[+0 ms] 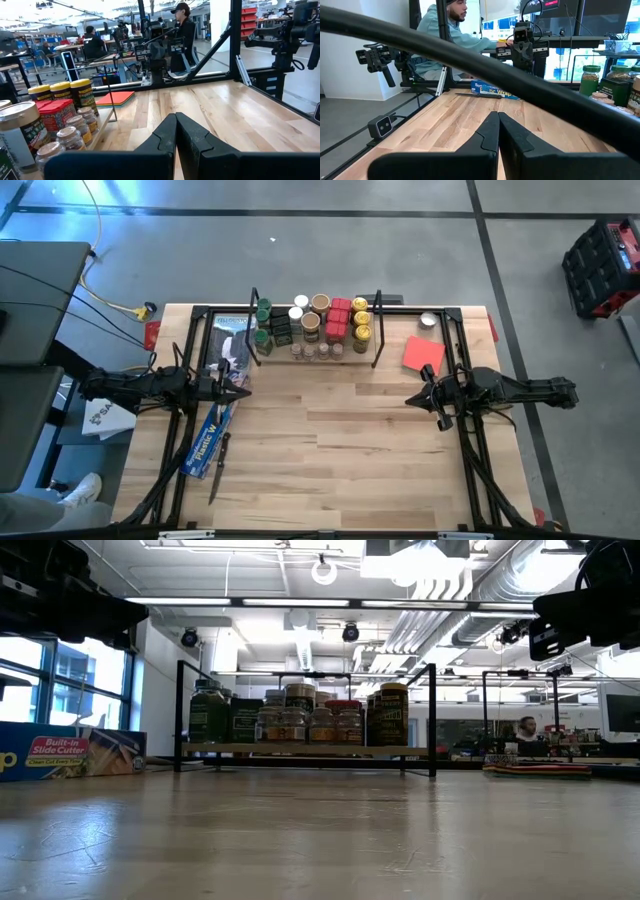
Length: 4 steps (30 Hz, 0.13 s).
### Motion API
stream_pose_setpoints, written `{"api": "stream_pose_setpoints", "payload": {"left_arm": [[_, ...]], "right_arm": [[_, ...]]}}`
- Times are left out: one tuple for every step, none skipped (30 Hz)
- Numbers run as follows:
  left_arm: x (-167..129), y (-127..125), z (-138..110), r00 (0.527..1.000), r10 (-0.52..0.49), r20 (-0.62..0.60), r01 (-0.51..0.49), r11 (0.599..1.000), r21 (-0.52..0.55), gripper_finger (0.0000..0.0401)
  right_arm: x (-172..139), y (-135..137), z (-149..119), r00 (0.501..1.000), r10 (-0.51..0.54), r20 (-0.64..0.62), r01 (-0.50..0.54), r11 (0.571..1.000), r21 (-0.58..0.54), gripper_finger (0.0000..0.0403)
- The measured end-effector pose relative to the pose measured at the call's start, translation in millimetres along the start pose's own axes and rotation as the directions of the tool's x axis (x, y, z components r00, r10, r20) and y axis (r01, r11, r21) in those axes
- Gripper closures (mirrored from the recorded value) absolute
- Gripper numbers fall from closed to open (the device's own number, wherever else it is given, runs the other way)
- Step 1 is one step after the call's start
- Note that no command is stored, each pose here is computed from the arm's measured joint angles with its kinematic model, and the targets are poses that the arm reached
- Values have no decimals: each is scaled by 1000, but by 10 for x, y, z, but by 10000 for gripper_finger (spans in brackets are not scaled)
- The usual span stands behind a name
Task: Shelf spices
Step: Return to Home Position
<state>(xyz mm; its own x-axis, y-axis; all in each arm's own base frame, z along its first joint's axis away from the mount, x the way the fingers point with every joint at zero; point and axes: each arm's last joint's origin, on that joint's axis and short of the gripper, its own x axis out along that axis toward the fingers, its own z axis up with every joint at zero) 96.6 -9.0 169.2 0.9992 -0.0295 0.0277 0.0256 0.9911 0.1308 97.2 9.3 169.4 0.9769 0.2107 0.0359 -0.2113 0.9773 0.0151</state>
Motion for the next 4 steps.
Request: {"api": "stream_pose_setpoints", "payload": {"left_arm": [[0,0,-1,1000,0,0,0,1000,0,398],[0,0,1,1000,0,0,0,1000,0,398],[0,0,0,1000,0,0,0,1000,0,398],[0,0,0,1000,0,0,0,1000,0,398]], "right_arm": [[0,0,-1,1000,0,0,0,1000,0,403],[0,0,0,1000,0,0,0,1000,0,403],[0,0,0,1000,0,0,0,1000,0,403],[0,0,0,1000,0,0,0,1000,0,403]]}}
